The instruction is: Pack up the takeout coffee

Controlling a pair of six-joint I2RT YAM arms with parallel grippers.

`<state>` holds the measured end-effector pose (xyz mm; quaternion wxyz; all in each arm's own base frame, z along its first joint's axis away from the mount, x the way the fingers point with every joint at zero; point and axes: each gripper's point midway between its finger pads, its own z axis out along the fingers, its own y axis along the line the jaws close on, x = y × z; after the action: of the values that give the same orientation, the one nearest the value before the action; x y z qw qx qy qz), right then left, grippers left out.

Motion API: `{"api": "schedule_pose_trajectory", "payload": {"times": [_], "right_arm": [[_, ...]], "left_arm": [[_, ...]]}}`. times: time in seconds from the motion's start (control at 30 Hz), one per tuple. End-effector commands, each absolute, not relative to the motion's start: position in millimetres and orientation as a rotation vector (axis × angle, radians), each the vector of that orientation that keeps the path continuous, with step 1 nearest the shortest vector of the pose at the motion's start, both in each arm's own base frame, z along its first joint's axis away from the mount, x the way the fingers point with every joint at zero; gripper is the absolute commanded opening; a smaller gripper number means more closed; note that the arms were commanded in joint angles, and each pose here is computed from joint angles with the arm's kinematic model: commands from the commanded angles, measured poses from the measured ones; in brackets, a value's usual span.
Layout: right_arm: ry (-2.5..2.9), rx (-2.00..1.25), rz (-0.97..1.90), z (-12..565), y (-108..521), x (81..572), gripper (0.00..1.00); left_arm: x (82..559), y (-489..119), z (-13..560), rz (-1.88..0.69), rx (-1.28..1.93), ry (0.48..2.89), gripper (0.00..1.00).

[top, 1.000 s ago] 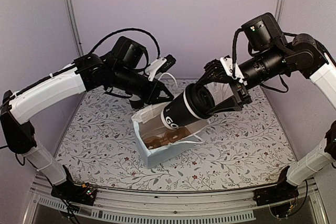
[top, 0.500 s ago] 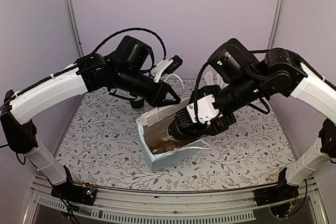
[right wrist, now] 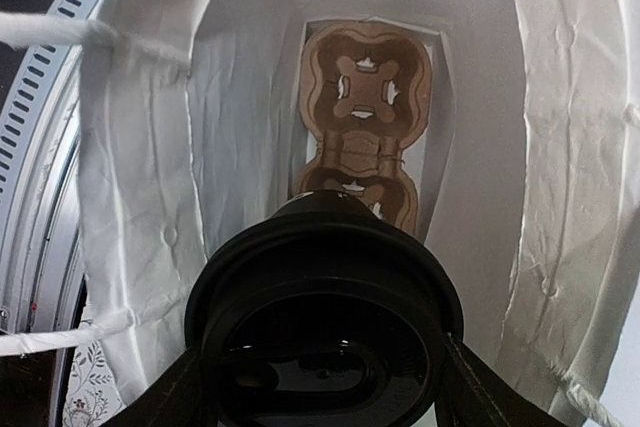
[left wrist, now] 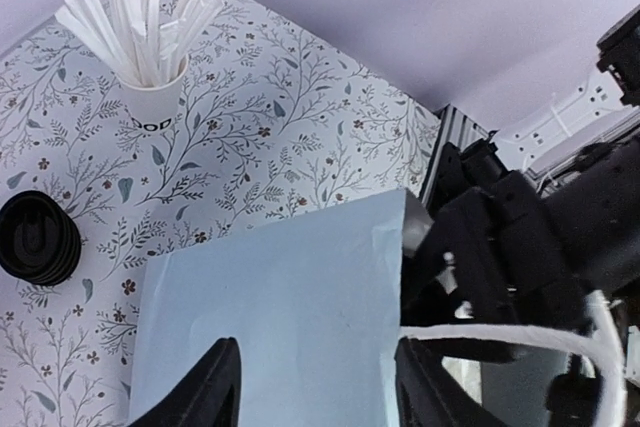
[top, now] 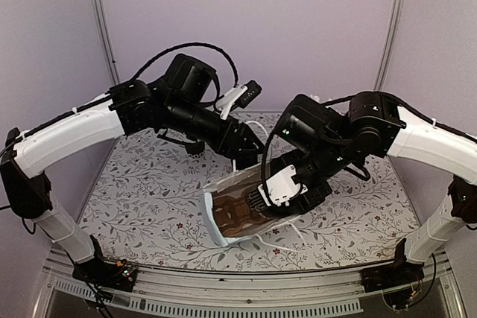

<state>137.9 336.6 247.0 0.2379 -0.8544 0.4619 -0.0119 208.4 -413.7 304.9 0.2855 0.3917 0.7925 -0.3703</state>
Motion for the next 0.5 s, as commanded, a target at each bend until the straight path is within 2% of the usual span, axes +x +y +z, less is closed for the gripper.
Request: {"api": "schedule_pose_trajectory", "payload": {"times": [0.0,0.07,0.17,0.3,0.47], "right_arm": [[1.281,-2.343,-0.087,241.7,326.0,135.7,0.45],[1.262,-2.350,-0.101,240.6,325.8,132.9,0.45],[1.223,-2.342,-0.140,242.1,327.7,132.4,0.45],[1.178,-2.324,-0.144,241.9,328.9,131.9,0.45],[1.132,-2.307,-0.167,230.6,325.2,133.1,0.45]], "left_arm": [[182.1,-408.5,387.1,-1.162,1.044,1.857,0.63],[180.0,-401.2,404.3,-1.169,1.023,1.796,0.68],[206.9,-386.0,391.8,-1.040,0.939,1.836,0.72],[261.9,-363.5,329.9,-0.903,0.843,1.984,0.72],[299.4,-353.9,241.8,-0.864,0.831,2.127,0.69]]}}
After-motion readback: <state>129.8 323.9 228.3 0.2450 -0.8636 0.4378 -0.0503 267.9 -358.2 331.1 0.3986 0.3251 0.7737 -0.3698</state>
